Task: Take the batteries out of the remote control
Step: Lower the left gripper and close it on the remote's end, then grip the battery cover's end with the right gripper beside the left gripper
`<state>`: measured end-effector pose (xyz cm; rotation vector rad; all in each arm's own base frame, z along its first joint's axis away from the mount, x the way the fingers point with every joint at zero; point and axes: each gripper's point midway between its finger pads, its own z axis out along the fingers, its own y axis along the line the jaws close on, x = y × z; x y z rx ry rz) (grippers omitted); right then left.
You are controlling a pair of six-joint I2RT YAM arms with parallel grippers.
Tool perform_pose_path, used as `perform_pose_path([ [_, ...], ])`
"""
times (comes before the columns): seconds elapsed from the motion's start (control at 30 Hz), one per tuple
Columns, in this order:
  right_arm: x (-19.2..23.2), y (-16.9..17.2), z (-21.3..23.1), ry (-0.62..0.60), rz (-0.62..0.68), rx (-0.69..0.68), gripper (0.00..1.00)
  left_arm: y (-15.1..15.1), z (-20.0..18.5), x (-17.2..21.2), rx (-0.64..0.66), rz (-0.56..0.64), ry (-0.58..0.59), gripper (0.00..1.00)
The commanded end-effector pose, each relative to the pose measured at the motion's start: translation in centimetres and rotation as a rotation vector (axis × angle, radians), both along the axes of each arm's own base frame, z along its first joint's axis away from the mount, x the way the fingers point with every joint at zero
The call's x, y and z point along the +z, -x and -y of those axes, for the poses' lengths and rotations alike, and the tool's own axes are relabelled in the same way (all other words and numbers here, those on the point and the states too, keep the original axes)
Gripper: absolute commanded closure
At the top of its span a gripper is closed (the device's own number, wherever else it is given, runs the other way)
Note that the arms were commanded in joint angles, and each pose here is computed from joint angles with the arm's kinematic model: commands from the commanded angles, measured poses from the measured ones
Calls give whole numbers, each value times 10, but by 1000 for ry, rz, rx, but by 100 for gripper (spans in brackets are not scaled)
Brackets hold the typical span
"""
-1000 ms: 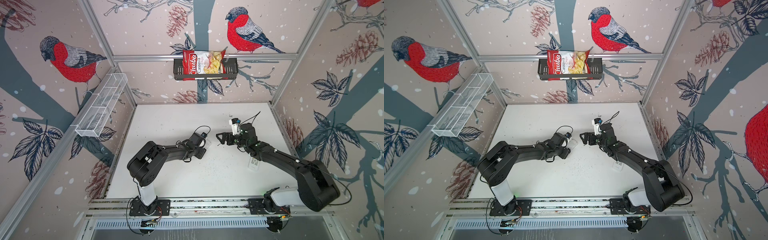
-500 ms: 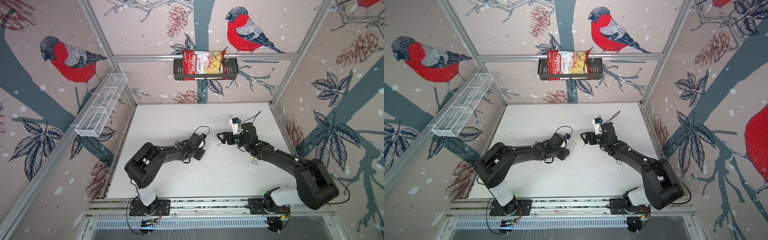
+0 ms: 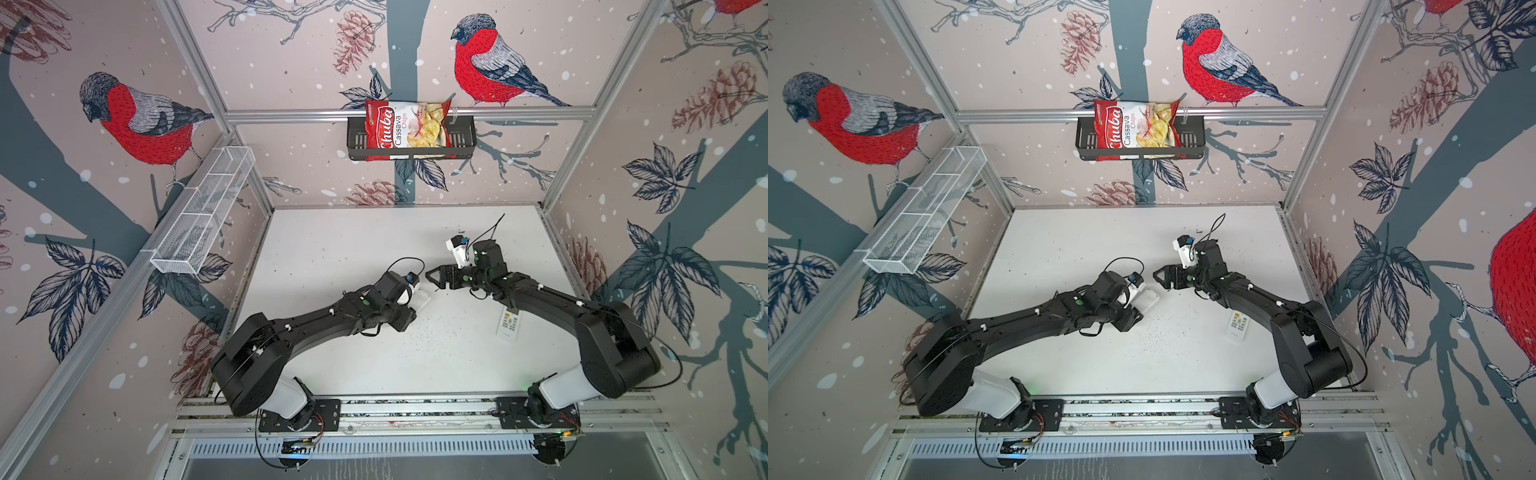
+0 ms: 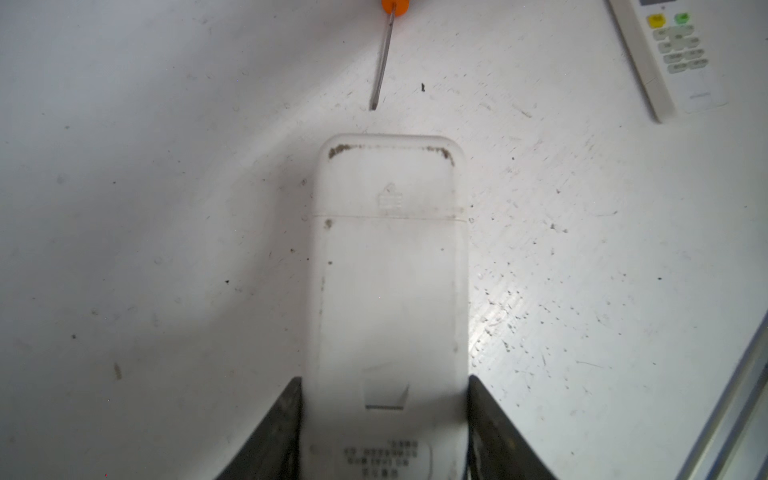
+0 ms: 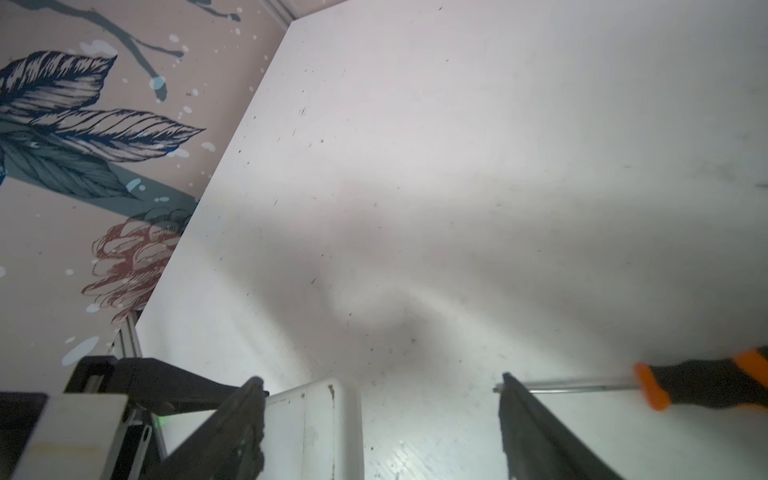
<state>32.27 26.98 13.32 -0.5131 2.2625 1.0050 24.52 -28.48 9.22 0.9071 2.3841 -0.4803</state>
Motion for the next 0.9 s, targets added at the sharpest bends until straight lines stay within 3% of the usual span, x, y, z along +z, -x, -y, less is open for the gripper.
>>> perform_pose_path([
  [0.0, 0, 13, -11, 6, -5, 87, 12, 1, -7, 13, 28, 18, -17, 56],
  [0.33, 5, 36, -38, -37, -19, 220, 18, 8, -9, 58, 2, 60, -7, 56],
  [0.5, 11, 44, -42, -69, -21, 256, 22, 10, -14, 63, 9, 87, 3, 57],
  [0.87, 28, 67, -57, -110, 2, 353, 25, 10, -31, 70, 27, 111, -88, 57],
])
